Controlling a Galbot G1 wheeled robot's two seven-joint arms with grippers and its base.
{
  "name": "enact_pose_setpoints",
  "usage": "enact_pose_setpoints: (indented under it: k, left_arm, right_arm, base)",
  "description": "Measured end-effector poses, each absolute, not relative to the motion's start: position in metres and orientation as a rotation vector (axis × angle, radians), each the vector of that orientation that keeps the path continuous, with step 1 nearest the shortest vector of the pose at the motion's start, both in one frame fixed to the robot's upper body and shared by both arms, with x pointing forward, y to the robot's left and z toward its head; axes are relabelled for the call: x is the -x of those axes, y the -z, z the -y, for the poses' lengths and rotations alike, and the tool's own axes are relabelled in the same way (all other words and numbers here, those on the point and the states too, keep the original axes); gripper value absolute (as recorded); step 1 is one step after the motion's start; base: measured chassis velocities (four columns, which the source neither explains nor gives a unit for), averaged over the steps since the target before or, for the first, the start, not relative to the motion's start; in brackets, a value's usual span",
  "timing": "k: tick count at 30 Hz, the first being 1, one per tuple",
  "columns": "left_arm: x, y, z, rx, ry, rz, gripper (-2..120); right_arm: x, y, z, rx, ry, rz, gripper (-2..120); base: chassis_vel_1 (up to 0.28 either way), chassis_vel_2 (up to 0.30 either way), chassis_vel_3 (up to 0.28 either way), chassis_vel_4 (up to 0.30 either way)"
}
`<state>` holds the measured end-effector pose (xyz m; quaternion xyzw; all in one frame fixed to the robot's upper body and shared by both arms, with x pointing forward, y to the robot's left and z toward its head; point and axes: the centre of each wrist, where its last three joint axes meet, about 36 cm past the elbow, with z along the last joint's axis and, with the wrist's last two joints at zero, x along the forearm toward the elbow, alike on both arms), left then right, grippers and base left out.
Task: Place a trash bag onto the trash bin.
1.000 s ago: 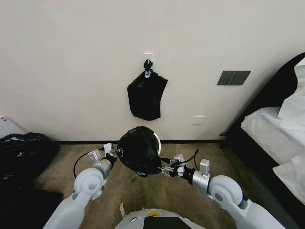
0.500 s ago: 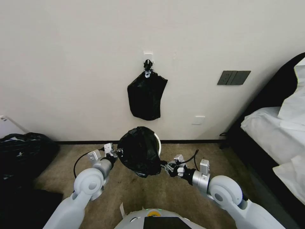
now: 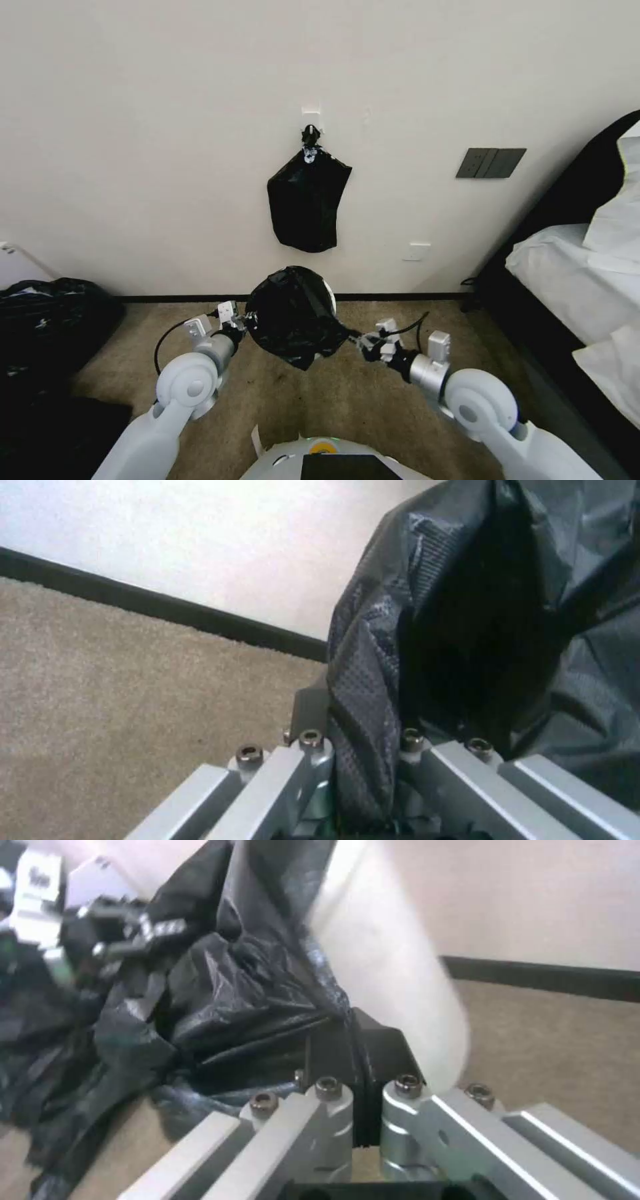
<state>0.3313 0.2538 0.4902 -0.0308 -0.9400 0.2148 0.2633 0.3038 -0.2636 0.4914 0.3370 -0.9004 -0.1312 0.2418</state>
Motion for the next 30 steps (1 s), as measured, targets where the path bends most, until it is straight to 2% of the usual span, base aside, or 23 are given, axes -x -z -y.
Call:
enact_pose_setpoints:
  k: [10,19,30]
  left_arm:
    - [-0.326,-0.495,-0.249,0.124,-0.601,2.55,2]
    - [-0.317,-0.493,-0.247,0.188,-0.626,2.536,2]
    - [-0.314,-0.493,-0.239,0.2,-0.659,2.531,2]
  right_arm:
    - [-0.31,-0.489,0.272,-0.83,0.39,2.467,0]
    - [-0.319,-0.471,0.268,-0.813,0.416,2.44,0]
    - [-0.308,-0.445,0.25,-0.843,0.333,2.401,0]
  base:
    - [0.0,0.0,0.0,0.0]
    - [0.0,0.0,0.0,0.0]
    - [0.0,0.0,0.0,0.0]
